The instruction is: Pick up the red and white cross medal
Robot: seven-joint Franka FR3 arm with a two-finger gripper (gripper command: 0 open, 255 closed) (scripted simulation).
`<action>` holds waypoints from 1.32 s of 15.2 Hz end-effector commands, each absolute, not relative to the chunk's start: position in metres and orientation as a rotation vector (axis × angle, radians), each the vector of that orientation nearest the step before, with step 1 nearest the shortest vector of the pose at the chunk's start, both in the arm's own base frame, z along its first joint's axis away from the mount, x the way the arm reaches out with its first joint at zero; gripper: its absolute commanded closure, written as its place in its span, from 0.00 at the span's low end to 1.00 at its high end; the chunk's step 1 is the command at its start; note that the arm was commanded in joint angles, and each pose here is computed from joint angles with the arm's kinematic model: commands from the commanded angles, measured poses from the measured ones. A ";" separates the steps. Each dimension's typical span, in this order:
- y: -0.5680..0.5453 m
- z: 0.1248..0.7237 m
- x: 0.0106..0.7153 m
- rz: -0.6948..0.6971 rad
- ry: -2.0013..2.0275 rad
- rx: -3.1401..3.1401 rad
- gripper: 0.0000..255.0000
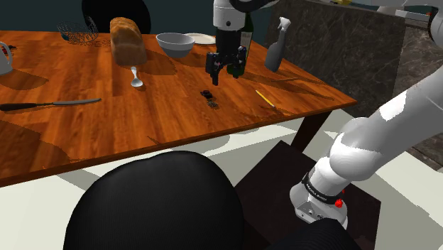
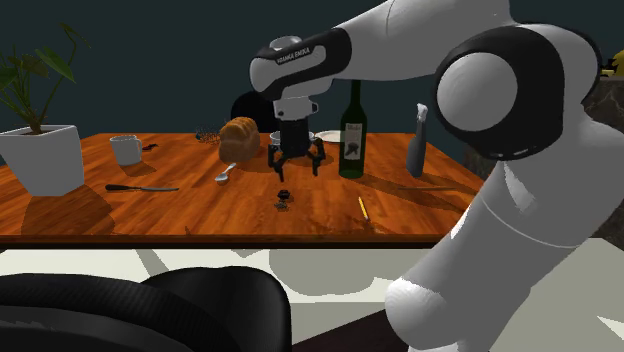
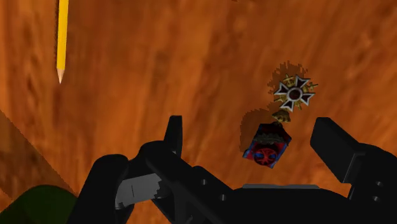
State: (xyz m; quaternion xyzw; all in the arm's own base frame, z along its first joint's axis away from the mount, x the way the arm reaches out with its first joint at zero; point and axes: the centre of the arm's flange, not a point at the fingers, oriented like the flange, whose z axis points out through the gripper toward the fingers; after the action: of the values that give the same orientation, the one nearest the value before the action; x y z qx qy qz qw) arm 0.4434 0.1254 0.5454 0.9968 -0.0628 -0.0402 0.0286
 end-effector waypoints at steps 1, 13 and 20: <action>0.141 0.534 0.466 -0.149 -0.197 3.067 0.00; 0.160 0.480 0.492 -0.177 -0.199 3.055 0.00; 0.160 0.481 0.493 -0.177 -0.199 3.055 1.00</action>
State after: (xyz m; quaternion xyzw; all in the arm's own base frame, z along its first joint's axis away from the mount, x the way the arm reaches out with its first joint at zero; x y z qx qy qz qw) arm 0.4932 0.1599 0.4812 0.9955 -0.0648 -0.0576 0.0373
